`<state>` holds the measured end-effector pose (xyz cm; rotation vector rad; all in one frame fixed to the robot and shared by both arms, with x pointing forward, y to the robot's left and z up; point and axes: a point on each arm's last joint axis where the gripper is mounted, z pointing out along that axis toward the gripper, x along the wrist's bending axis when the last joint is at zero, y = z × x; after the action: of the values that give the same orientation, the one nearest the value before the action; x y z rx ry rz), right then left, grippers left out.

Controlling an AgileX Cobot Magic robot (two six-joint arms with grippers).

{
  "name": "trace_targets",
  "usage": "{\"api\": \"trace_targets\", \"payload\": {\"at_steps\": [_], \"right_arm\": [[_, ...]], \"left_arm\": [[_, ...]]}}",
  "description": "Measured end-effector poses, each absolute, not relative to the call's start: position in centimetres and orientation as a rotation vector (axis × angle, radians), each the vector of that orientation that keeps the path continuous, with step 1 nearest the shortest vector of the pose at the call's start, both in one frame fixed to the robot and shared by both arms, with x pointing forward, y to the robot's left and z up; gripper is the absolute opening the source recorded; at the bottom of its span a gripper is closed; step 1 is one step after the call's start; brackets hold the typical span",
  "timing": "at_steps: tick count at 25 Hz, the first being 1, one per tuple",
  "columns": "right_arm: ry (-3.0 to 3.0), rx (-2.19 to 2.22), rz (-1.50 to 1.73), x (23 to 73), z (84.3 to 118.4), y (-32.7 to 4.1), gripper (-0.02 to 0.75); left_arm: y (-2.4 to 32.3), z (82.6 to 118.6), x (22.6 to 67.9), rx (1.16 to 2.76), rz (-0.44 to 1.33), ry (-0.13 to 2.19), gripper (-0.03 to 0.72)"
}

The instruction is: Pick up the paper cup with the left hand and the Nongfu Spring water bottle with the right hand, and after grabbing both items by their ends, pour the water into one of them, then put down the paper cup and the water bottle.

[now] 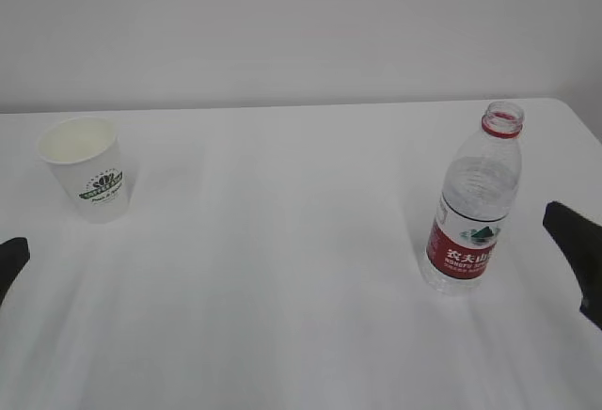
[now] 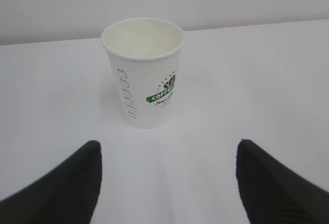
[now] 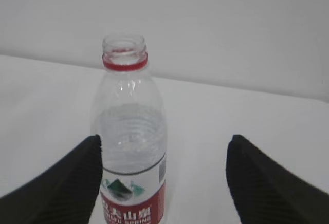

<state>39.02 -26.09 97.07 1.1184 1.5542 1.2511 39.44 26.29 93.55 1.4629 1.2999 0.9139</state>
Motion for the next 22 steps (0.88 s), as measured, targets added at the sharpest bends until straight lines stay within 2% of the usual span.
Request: {"api": "trace_targets", "payload": {"at_steps": [6,22], "right_arm": [[1.625,1.131,1.224,38.1,94.4,-26.1,0.572],[1.718,1.129,1.238,39.8,91.3,-25.1,0.572]], "left_arm": [[26.1,93.3,38.9,1.504,0.905,1.243,0.587],[26.0,93.7,39.0,1.477,0.925,1.206,0.587]]}}
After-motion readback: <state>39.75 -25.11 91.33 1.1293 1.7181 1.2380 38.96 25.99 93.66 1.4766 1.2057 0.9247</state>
